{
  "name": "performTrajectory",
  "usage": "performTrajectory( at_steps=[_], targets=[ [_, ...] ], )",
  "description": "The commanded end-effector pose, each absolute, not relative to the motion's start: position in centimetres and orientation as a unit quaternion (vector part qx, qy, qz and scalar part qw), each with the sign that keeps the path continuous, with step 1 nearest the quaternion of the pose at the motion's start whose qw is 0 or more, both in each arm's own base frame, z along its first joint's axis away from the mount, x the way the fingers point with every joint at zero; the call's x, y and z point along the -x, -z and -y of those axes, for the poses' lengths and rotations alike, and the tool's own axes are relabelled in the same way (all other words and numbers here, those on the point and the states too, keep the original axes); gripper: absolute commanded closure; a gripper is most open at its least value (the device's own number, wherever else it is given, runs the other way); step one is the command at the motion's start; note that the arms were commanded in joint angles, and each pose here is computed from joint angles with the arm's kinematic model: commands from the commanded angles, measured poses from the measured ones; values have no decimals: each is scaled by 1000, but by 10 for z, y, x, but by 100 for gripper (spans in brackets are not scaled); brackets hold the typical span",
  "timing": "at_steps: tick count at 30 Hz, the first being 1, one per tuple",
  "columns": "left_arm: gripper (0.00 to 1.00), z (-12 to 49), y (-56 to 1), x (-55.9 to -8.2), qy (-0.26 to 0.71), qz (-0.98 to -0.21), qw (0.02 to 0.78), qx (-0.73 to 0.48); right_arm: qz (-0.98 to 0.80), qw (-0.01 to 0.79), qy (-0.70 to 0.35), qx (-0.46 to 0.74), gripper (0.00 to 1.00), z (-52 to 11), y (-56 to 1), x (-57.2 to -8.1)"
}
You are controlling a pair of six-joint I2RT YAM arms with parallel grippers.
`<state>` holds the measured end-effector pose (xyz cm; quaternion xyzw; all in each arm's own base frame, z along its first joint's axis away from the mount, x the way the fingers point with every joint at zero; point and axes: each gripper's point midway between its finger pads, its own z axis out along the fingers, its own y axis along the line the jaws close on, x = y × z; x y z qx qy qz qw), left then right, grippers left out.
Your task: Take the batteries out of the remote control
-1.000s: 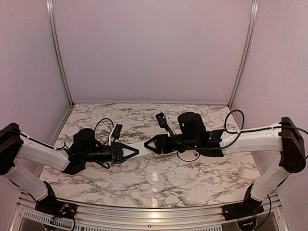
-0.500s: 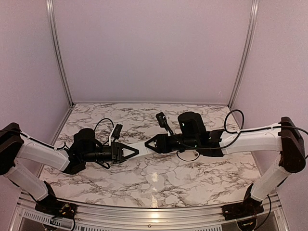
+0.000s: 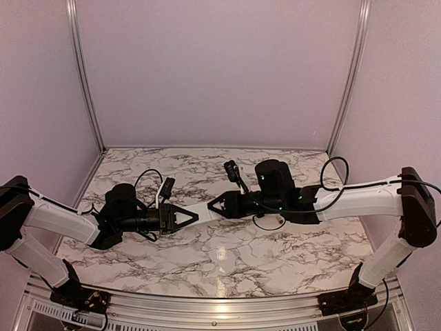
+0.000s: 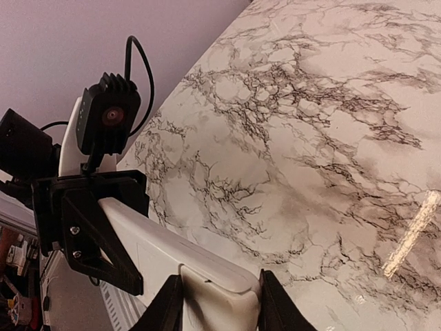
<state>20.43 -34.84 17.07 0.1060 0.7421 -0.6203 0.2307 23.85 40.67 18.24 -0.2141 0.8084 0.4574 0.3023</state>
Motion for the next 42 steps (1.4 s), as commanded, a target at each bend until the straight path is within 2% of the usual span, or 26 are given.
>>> performTrajectory(
  at_steps=[1, 32, 42],
  targets=[
    [100, 356, -181, -208, 627, -732, 241, -116, -800, 293, -469, 234, 67, -419, -180, -229],
    [100, 357, -182, -206, 631, -729, 236, -122, -798, 287, -475, 235, 86, -410, -184, -220],
    [100, 359, -188, -199, 645, -718, 225, -135, -773, 279, -510, 253, 91, -412, -197, -206]
  ],
)
